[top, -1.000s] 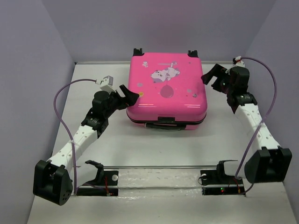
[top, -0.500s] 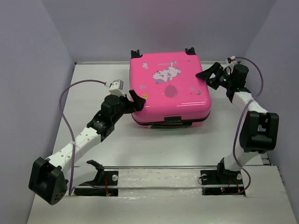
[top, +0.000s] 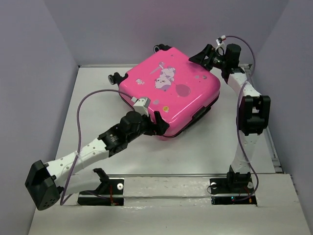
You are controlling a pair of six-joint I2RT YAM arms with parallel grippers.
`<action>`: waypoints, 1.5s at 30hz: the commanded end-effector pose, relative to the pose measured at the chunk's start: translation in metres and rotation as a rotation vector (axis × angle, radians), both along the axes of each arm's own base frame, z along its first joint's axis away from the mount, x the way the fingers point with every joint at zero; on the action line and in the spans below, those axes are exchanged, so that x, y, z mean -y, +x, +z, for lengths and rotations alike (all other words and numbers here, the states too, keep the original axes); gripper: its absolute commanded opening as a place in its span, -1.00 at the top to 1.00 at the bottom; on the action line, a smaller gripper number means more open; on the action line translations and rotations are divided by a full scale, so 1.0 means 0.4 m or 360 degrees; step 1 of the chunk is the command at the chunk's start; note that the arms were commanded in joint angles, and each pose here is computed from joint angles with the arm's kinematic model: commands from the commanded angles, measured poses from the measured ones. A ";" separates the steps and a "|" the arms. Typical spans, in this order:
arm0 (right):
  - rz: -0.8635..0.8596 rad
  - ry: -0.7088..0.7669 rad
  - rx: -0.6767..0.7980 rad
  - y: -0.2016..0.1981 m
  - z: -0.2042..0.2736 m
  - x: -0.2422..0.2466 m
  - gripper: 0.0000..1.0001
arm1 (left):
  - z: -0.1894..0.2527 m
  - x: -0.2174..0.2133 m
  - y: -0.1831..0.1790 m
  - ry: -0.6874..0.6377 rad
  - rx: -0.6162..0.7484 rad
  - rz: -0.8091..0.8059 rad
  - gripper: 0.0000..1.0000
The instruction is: Pack the luggage
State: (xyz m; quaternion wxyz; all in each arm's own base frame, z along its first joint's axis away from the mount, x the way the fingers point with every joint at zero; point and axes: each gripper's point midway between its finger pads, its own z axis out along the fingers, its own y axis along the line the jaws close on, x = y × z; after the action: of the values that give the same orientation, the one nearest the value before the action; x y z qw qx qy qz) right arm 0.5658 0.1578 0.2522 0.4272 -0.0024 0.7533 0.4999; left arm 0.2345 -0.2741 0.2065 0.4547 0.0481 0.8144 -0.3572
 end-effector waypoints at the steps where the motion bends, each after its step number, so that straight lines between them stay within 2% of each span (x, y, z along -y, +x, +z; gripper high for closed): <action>1: 0.0701 0.0161 -0.0186 -0.230 0.131 -0.244 -1.00 | 0.297 0.144 -0.044 -0.0481 0.0297 -0.0324 -0.98; 3: 0.0622 0.0098 -0.0230 -0.223 0.128 -0.235 -1.00 | 0.325 0.150 -0.031 -0.0461 0.0324 -0.0306 -0.98; 5: 0.0486 -0.0053 -0.0164 -0.203 0.134 -0.215 -1.00 | 0.360 0.133 -0.020 -0.0439 0.0395 -0.0259 -0.98; 6: 0.0455 -0.0087 -0.0094 -0.211 0.169 -0.207 -1.00 | 0.408 0.108 0.003 -0.0448 0.0454 -0.0146 -0.98; 11: 0.0265 -0.0236 0.0232 -0.262 0.314 -0.150 -1.00 | 0.476 0.004 0.040 -0.0325 0.0562 0.0093 -0.98; 12: 0.0241 -0.0258 0.0314 -0.298 0.356 -0.139 -1.00 | 0.486 -0.027 0.048 -0.0300 0.0579 0.0148 -0.98; 14: 0.0192 -0.0281 0.0384 -0.329 0.386 -0.124 -0.99 | 0.491 -0.103 0.091 -0.0291 0.0594 0.0307 -0.98; 16: 0.0172 -0.0296 0.0359 -0.362 0.355 -0.114 -1.00 | 0.465 -0.156 0.129 -0.0304 0.0550 0.0396 -0.98; 17: 0.0139 -0.0290 0.0436 -0.400 0.393 -0.104 -0.99 | 0.458 -0.228 0.174 -0.0290 0.0550 0.0517 -0.98; 19: 0.0131 -0.0297 0.0354 -0.436 0.326 -0.103 -0.98 | 0.418 -0.296 0.220 -0.0328 0.0473 0.0651 -0.98; 21: 0.0091 -0.0284 0.0444 -0.487 0.348 -0.089 -0.98 | 0.381 -0.390 0.280 -0.0353 0.0446 0.0789 -0.98; 23: 0.0079 -0.0305 0.0397 -0.513 0.295 -0.081 -0.98 | 0.325 -0.420 0.331 -0.0379 0.0322 0.0776 -0.98; 24: 0.0047 -0.0309 0.0432 -0.537 0.310 -0.071 -0.98 | 0.309 -0.415 0.340 -0.0409 0.0262 0.0695 -0.98; 25: 0.0058 -0.0316 0.0444 -0.556 0.305 -0.075 -0.97 | 0.310 -0.457 0.365 -0.0440 0.0270 0.0731 -0.98; 30: 0.0109 -0.0310 0.0412 -0.645 0.232 -0.081 -0.94 | 0.240 -0.494 0.456 -0.0581 0.0112 0.0751 -0.98; 31: 0.0132 -0.0304 0.0419 -0.665 0.229 -0.089 -0.94 | 0.250 -0.508 0.471 -0.0629 0.0143 0.0744 -0.98; 34: 0.0185 -0.0312 0.0386 -0.691 0.190 -0.107 -0.94 | 0.180 -0.509 0.537 -0.0683 -0.0015 0.0709 -0.98; 35: 0.0186 -0.0312 0.0381 -0.694 0.185 -0.106 -0.94 | 0.195 -0.507 0.538 -0.0685 0.0002 0.0692 -0.98; 39: 0.0226 -0.0306 0.0384 -0.730 0.171 -0.122 -0.95 | 0.135 -0.521 0.604 -0.0674 -0.0084 0.0749 -0.98; 45: 0.0239 -0.0307 0.0381 -0.758 0.156 -0.122 -0.95 | 0.123 -0.515 0.650 -0.0770 -0.0114 0.0744 -0.98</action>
State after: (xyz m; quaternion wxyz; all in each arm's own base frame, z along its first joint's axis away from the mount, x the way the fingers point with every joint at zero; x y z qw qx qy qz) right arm 0.2666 0.2060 0.3050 0.4489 -0.1455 0.7566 0.4526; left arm 0.4818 -0.0585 0.2044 0.4537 -0.2937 0.7518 -0.3776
